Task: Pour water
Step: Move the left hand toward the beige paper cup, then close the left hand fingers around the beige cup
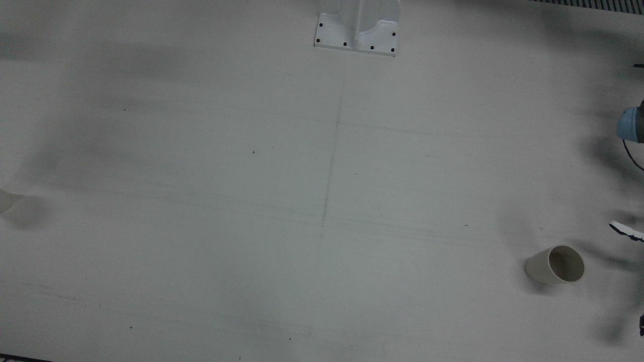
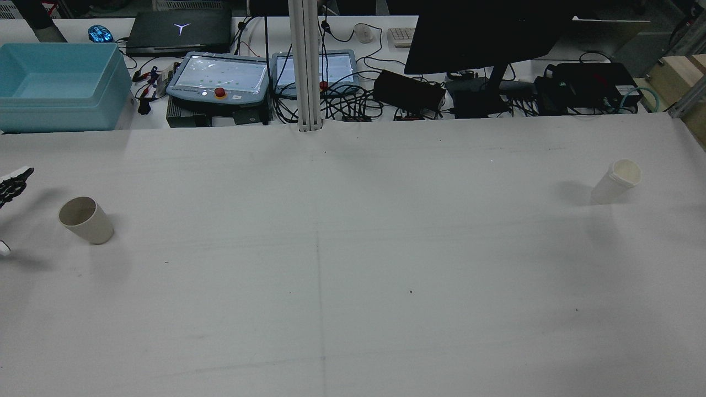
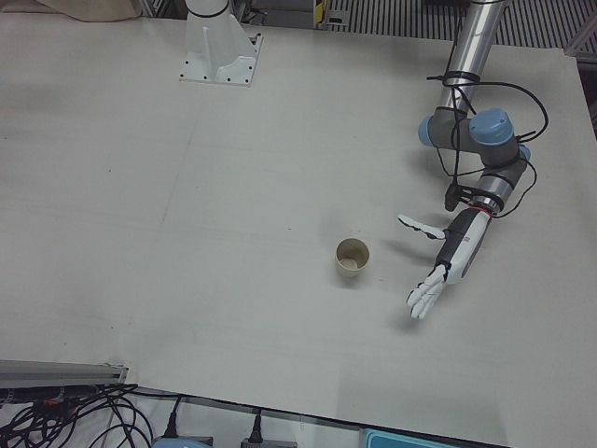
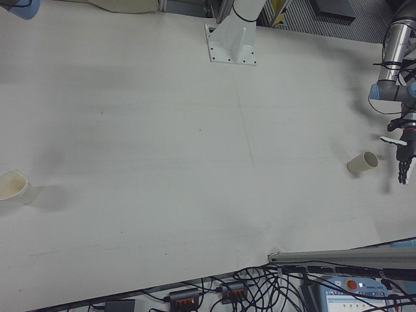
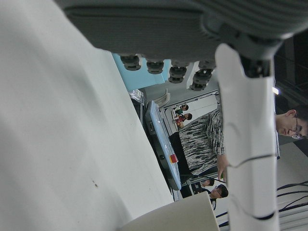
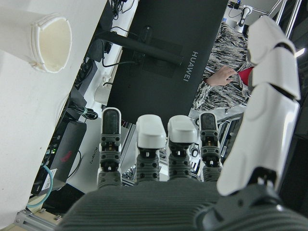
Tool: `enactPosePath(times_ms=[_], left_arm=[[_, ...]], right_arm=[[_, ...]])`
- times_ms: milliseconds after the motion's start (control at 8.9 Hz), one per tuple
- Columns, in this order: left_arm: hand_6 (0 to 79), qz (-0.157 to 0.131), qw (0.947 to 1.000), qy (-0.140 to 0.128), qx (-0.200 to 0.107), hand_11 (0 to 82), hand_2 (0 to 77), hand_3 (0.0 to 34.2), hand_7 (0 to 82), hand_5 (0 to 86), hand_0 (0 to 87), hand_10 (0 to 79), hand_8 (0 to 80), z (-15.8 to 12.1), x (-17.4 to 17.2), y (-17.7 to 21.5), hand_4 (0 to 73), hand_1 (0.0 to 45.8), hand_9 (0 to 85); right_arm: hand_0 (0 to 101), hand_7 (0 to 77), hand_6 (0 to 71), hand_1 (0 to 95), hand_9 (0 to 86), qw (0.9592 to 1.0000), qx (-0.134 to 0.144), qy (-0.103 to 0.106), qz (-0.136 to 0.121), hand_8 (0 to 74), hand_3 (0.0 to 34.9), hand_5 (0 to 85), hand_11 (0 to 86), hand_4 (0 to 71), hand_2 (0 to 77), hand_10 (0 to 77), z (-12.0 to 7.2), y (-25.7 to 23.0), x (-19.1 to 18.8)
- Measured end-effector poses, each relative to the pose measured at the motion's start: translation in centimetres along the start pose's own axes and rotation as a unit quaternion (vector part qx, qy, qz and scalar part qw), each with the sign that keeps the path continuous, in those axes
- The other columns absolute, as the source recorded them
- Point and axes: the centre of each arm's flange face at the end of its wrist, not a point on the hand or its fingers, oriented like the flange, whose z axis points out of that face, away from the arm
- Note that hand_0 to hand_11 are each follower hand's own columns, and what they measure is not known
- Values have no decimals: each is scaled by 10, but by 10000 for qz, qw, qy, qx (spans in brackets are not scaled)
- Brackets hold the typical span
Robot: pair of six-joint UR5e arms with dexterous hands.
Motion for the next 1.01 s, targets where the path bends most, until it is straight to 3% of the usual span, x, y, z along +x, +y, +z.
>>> enactPosePath(times_ms=[112,225,337,1011], left_arm=[[65,104,9999,41,-13,44,11,0,11,0,668,11,49,2,0,1,180,175,11],[65,167,9998,56,-47,44,11,0,11,0,633,11,49,6,-3,5,180,125,11],[76,189,9998,63,-92,33,11,0,22,0,608,5,38,14,-6,11,191,136,5],[82,69,9997,108,-206,33,11,0,27,0,597,5,44,56,-36,49,207,120,11]], right_arm=[[536,704,654,164,698,10000,-3,9,-1,698,117,207,355,196,185,240,0,0,1],[536,704,654,164,698,10000,-6,17,1,682,118,207,344,196,185,224,0,0,1],[536,704,654,164,698,10000,-7,23,1,676,118,207,344,196,185,224,1,0,1],[543,676,622,164,698,10000,-14,44,2,660,116,202,311,158,175,207,1,1,3]])
